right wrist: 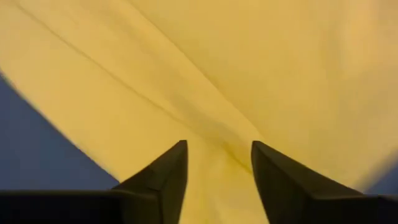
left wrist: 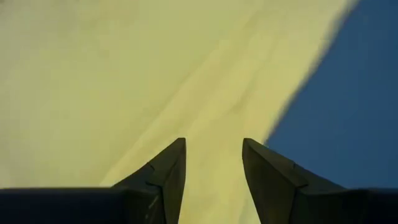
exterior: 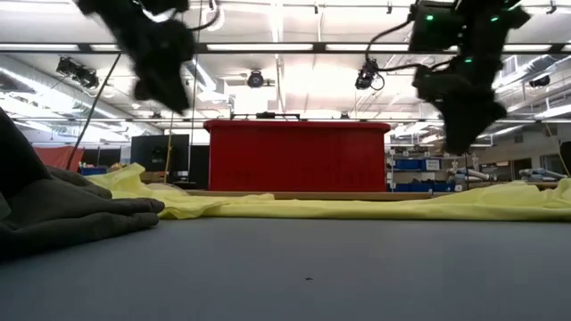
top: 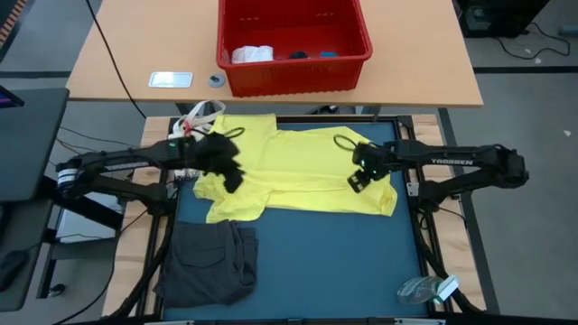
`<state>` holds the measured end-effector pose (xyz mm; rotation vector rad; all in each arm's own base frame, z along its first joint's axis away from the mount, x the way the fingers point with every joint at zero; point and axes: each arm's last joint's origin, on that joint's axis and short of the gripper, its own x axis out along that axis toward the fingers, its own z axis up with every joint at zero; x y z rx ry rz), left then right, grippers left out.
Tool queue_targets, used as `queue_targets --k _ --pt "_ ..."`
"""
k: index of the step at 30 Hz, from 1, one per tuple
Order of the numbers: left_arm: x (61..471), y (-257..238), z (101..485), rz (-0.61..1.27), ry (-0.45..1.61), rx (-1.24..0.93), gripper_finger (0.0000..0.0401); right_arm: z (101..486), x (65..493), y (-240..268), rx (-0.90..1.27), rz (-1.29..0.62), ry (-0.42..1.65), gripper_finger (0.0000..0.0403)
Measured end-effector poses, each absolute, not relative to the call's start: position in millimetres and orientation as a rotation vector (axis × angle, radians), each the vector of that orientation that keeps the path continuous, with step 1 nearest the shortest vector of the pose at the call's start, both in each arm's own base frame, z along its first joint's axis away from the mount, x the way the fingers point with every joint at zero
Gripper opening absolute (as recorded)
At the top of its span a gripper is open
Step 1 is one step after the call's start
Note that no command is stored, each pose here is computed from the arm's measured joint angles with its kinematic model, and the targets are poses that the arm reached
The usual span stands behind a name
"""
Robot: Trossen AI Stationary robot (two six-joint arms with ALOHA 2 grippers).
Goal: Fold laundry
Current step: Fold the yellow shirt
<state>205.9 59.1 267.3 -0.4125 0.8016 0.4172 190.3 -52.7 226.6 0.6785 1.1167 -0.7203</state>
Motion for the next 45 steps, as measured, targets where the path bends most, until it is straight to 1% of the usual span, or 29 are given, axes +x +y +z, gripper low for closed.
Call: queue_targets --k 2,5,9,14,19,22,25,30,34,37,39,41,42,44,45 --pt "224 63 253 0.351 0.787 -0.379 0.0162 228 195 -59 0.709 -0.695 1.057 0.0205" --pt "245 68 233 0.33 0.801 -0.389 0.0161 227 192 -62 0.787 -0.758 1.055 0.0219" --pt "263 66 207 0.281 0.886 -0.422 0.0149 224 183 -53 0.874 -0.795 1.166 0.0211" --pt "271 62 175 0.244 1.034 -0.408 0.0134 218 186 -43 0.876 -0.759 1.246 0.0193" --pt "262 66 146 0.272 1.173 -0.457 0.0123 203 196 -40 0.858 -0.742 1.355 0.018" --pt "248 71 137 0.324 1.207 -0.539 0.012 192 201 -37 0.811 -0.719 1.432 0.0173" --pt "231 70 130 0.335 1.257 -0.608 0.0116 185 205 -35 0.721 -0.691 1.48 0.017" --pt "218 65 134 0.342 1.27 -0.617 0.0116 177 213 -30 0.6 -0.588 1.511 0.0171" --pt "217 66 141 0.351 1.223 -0.618 0.0116 171 225 -24 0.588 -0.45 1.492 0.0169" --pt "217 66 142 0.365 1.215 -0.63 0.0116 163 229 -20 0.545 -0.442 1.515 0.0164" --pt "217 66 142 0.365 1.214 -0.629 0.0116 156 230 -19 0.49 -0.475 1.547 0.0153" --pt "217 66 142 0.365 1.212 -0.629 0.0116 150 230 -21 0.472 -0.506 1.592 0.0125" --pt "217 66 142 0.365 1.212 -0.629 0.0116 149 228 -22 0.479 -0.526 1.617 0.0102" --pt "217 66 142 0.365 1.212 -0.629 0.0116 149 222 -24 0.493 -0.585 1.665 0.0041" --pt "217 66 142 0.365 1.213 -0.629 0.0116 151 219 -24 0.488 -0.612 1.683 0.0021"
